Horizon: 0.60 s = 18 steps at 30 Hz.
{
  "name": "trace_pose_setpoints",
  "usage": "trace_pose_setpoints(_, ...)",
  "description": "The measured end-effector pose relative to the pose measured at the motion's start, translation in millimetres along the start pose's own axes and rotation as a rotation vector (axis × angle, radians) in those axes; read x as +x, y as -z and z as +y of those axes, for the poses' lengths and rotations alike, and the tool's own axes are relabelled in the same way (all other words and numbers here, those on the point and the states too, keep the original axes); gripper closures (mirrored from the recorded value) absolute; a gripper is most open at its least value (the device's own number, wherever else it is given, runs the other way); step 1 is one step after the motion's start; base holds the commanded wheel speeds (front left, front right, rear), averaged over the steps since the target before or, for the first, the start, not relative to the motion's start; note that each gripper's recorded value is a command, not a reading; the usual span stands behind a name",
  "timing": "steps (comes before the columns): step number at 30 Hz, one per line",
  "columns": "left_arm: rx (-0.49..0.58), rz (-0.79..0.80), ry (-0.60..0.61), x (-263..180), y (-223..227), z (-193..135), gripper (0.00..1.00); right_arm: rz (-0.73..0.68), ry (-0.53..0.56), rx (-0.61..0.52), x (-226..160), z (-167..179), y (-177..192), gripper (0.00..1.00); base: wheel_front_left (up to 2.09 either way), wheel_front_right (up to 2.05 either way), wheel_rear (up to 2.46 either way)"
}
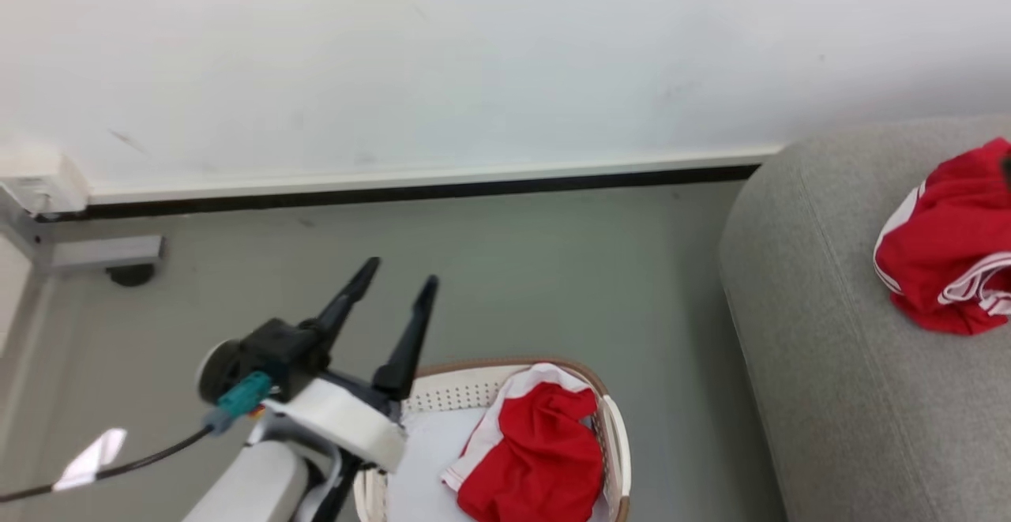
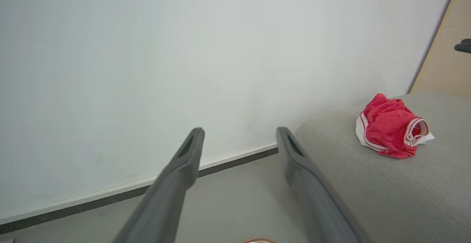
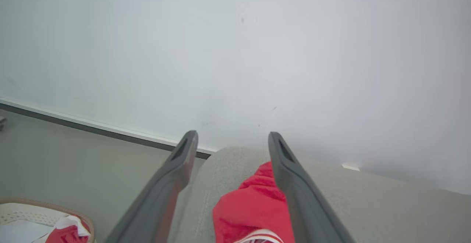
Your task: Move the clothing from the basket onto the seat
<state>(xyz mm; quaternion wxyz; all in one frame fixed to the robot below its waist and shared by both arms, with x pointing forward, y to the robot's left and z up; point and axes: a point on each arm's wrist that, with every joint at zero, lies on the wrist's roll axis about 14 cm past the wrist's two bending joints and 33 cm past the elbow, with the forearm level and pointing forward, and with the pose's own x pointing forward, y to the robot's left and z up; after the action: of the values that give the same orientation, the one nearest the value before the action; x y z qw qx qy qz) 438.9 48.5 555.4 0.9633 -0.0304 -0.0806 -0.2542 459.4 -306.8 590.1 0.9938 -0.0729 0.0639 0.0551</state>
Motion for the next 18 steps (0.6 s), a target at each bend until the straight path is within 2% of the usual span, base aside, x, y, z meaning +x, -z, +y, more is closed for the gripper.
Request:
trace_pose_setpoints(3,0.006,-0.017,-0.090,-15,-10,22,0.00,-0.102,-0.061,0.056,-4,29,-12,0.00,0.00,0.00,0.00)
trace_pose_setpoints(10,0.006,-0.029,-0.278,-56,-17,64,0.00,-0.238,-0.115,0.146,-18,72,-11,0.00,0.00,0.00,0.00)
trace_pose_setpoints(18,0.007,0.000,-0.403,-85,-3,81,0.00,-0.333,-0.054,0.255,-36,95,9,0.00,0.00,0.00,0.00)
